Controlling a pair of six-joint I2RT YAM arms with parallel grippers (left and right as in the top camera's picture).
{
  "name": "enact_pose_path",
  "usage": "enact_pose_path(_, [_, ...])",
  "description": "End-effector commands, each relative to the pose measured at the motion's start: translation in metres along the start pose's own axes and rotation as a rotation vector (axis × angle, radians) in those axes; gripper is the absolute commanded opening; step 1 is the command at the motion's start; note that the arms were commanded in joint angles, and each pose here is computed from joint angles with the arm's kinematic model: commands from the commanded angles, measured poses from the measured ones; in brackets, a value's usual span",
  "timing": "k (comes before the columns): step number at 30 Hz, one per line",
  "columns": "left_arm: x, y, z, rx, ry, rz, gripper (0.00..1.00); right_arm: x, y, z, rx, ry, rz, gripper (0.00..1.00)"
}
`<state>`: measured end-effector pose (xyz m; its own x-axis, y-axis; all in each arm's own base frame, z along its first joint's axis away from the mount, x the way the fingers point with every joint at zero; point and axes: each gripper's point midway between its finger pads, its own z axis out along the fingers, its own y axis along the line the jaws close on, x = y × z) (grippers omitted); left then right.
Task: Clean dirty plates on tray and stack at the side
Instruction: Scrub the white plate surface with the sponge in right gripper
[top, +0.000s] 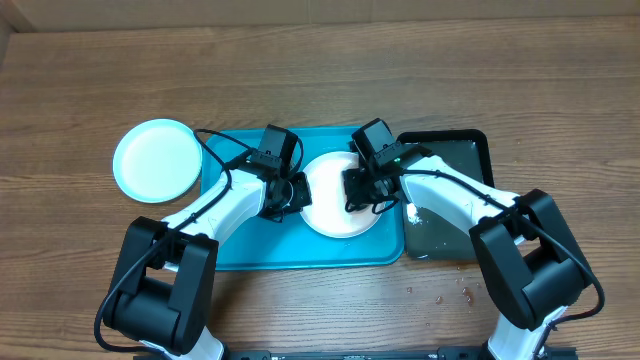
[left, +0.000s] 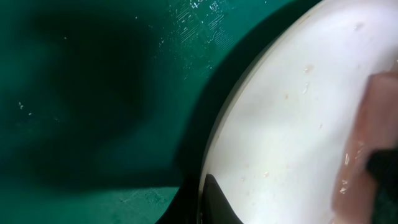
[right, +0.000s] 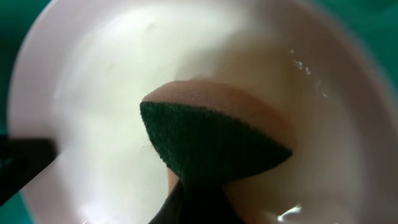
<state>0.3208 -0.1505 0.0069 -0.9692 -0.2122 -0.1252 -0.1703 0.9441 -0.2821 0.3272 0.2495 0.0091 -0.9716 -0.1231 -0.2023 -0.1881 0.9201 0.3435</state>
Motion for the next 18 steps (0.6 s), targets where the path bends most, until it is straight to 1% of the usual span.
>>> enact_pose_path(1, [0.003, -0.001, 0.005, -0.001, 0.015, 0.008, 0.04, 0.045, 0.036, 0.020, -0.175, 0.179, -0.015, 0.05])
enact_pose_path(5, [0.003, -0.001, 0.005, -0.002, 0.015, 0.008, 0.04, 0.038, 0.047, 0.017, -0.229, 0.163, -0.028, 0.04])
enact_pose_path(8, [0.003, -0.001, 0.005, -0.002, 0.015, 0.012, 0.04, 0.011, 0.055, 0.000, -0.286, 0.105, -0.036, 0.04])
enact_pose_path(11, [0.004, -0.001, 0.005, -0.004, 0.018, 0.018, 0.04, -0.025, 0.059, -0.033, -0.353, 0.033, -0.028, 0.04])
enact_pose_path(14, [0.005, 0.001, 0.004, -0.011, 0.023, 0.016, 0.04, -0.055, 0.053, -0.073, -0.379, -0.035, -0.038, 0.04])
enact_pose_path(18, [0.006, 0.002, 0.004, -0.017, 0.024, 0.015, 0.05, -0.071, 0.028, -0.116, -0.344, -0.072, -0.032, 0.04])
